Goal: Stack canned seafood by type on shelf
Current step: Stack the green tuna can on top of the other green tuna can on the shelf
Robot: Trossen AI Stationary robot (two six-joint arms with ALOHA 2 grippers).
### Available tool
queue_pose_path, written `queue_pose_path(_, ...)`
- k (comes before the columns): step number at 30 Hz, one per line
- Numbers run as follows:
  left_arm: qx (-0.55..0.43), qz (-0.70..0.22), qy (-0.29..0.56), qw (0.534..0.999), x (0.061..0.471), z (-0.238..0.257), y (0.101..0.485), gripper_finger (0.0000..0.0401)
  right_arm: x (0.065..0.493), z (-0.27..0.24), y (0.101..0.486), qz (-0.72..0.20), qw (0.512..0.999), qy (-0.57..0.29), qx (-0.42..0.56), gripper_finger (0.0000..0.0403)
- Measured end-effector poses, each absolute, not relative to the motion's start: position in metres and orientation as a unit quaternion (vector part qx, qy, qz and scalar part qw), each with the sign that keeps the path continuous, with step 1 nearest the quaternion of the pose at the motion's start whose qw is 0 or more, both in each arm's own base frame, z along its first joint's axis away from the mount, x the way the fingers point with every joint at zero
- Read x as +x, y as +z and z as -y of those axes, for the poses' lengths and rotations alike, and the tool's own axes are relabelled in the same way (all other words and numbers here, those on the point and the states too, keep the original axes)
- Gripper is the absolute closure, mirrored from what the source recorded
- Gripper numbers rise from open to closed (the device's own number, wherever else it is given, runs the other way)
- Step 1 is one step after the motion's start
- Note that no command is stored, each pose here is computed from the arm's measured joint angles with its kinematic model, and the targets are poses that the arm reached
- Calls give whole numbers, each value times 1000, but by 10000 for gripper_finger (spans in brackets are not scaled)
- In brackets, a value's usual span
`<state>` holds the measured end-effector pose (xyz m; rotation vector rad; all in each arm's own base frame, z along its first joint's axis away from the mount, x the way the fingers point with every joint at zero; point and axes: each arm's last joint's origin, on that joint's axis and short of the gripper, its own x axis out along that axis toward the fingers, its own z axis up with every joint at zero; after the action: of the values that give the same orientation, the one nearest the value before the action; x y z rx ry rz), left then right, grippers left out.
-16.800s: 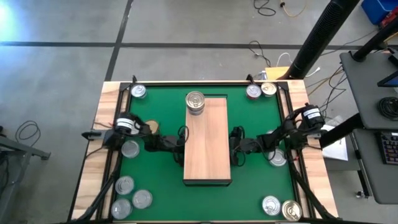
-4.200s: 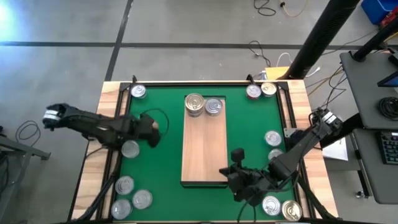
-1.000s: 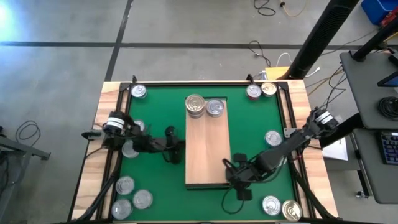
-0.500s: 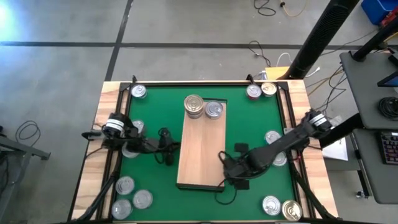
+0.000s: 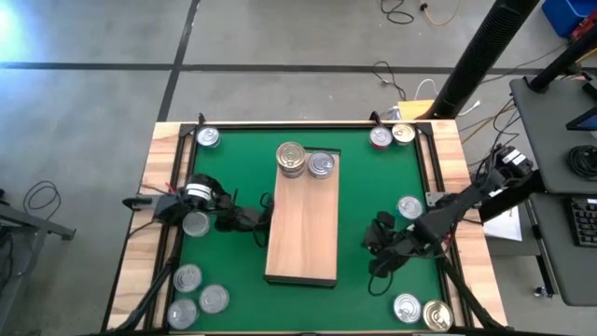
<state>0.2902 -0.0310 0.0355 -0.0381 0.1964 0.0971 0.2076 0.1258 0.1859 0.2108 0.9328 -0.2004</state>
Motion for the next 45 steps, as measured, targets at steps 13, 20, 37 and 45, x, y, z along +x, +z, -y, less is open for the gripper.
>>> queue_pose_path(13, -58, -129, 71, 987, 252, 23, 46, 401, 210, -100, 147, -330, 941, -68, 13, 351)
queue_pose_path(20, -90, -118, 80, 986, 245, 22, 54, 401, 204, -74, 126, -265, 958, -94, 51, 247)
queue_pose_path(37, -83, -120, 93, 985, 264, 21, 48, 401, 211, -54, 107, -288, 950, -114, 22, 7)
queue_pose_path(45, -93, -122, 96, 984, 263, 21, 48, 401, 215, -47, 100, -306, 944, -124, 7, 3)
